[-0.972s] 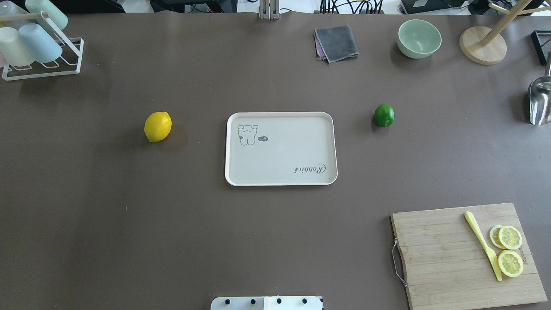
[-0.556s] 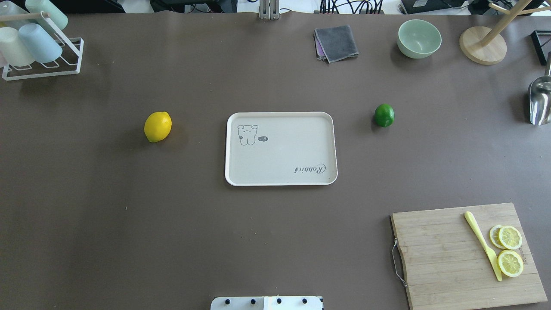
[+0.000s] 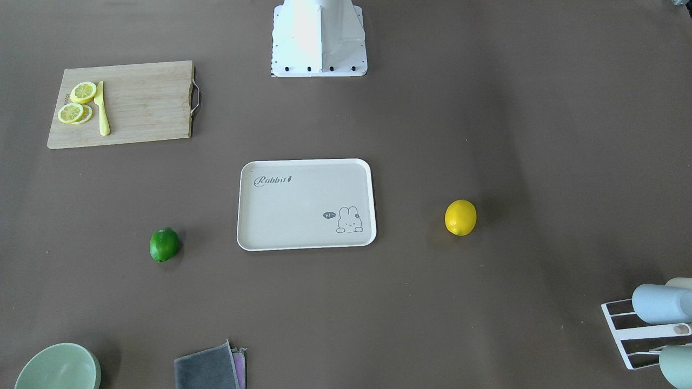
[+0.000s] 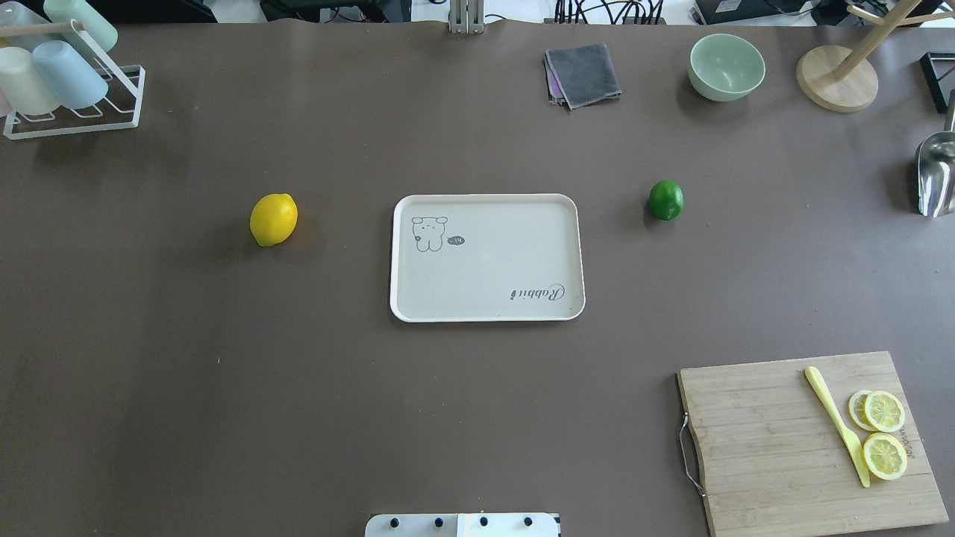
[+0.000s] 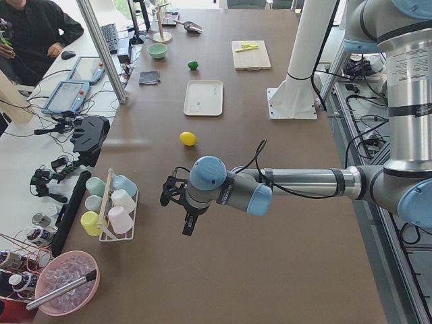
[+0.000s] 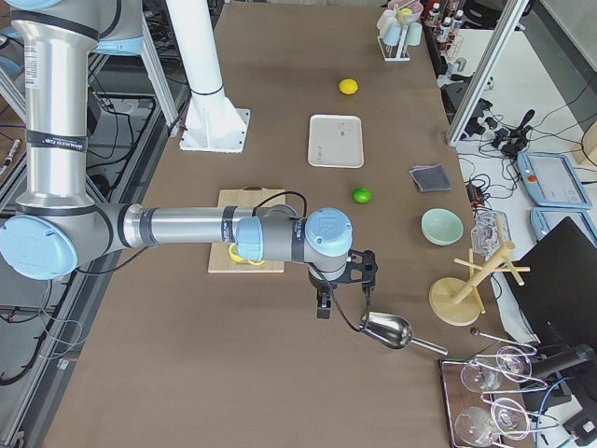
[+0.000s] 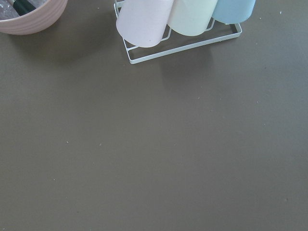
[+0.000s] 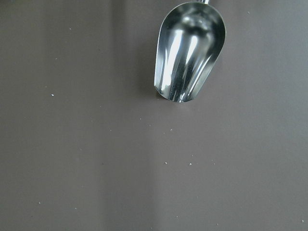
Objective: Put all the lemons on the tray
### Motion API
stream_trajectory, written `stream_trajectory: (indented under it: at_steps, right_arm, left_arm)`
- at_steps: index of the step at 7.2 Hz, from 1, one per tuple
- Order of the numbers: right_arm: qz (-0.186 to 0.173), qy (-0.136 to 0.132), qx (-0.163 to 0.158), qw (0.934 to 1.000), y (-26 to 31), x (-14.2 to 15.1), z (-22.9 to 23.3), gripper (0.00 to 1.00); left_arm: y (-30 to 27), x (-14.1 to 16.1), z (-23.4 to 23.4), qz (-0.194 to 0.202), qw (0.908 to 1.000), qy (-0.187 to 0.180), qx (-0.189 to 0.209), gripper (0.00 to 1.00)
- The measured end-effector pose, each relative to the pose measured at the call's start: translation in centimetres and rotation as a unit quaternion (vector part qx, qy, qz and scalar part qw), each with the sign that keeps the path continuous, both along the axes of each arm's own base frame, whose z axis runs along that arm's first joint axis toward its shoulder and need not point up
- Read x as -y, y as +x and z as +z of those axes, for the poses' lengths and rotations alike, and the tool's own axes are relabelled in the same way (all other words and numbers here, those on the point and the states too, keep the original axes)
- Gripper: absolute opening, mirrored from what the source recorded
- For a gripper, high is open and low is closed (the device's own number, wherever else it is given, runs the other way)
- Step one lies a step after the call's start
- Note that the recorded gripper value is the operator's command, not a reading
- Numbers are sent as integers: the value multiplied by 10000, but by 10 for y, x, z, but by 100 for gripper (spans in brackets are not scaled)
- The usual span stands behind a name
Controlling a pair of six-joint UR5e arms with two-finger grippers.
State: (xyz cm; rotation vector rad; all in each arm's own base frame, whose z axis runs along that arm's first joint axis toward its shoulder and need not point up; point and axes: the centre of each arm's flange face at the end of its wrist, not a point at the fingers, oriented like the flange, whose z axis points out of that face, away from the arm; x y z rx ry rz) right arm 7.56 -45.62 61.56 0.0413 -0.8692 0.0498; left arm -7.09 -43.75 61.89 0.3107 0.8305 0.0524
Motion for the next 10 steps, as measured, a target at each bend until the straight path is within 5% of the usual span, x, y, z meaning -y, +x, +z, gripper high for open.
stream_trajectory:
  at_steps: [2, 5, 10]
  right_arm:
    - [-24, 122, 189, 9997, -4, 2, -8, 100]
    - [-181, 630, -46, 9978, -33, 15, -22, 100]
    - [68, 1059, 153, 9942, -153, 35, -78, 100]
  left_arm:
    - [0, -1, -1, 0, 10000, 42, -1, 98]
    - [1, -1, -6, -324, 9994, -94, -125, 98]
    - [10, 2, -24, -846, 9943, -298, -571, 98]
